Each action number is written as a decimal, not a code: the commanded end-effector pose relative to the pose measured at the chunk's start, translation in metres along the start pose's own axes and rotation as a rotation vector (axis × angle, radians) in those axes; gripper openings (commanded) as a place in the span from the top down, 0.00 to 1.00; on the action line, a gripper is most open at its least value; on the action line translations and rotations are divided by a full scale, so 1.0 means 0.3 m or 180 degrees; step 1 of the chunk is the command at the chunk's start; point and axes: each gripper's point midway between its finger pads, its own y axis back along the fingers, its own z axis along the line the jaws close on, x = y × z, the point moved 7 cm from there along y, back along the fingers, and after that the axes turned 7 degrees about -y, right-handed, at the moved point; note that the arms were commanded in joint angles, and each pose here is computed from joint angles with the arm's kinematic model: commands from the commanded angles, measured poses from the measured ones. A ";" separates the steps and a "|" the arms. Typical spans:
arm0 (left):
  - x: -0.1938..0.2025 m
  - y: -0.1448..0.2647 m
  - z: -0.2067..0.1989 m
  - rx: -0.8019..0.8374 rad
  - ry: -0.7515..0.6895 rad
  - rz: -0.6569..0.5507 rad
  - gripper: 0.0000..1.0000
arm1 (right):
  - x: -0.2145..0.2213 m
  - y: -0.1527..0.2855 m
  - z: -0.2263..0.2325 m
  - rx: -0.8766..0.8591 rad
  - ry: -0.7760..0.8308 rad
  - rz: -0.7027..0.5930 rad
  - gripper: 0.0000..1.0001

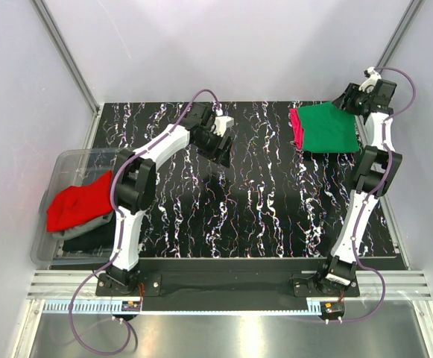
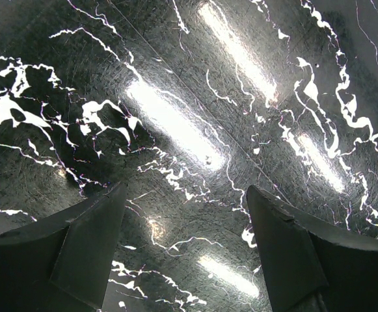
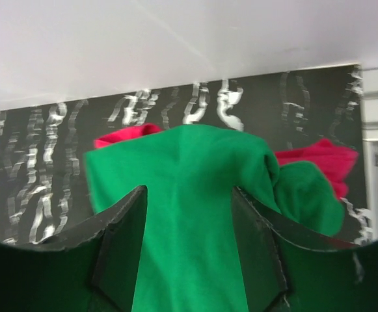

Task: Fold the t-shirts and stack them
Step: Neatly place the folded tshirt to the corner, then reset both grippers

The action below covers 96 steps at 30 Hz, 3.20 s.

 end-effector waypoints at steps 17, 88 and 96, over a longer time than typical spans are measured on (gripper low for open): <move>-0.004 -0.006 -0.027 -0.0025 -0.0133 0.0003 0.19 | 0.010 -0.105 -0.146 0.0511 0.0514 -0.0228 0.34; 0.038 0.200 0.043 -0.0388 -0.0009 -0.0137 0.20 | 0.557 -0.074 0.344 0.0352 0.1241 0.1481 0.23; 0.029 0.198 0.039 -0.0383 -0.0022 -0.0146 0.20 | 0.543 -0.082 0.358 0.0272 0.1222 0.1440 0.23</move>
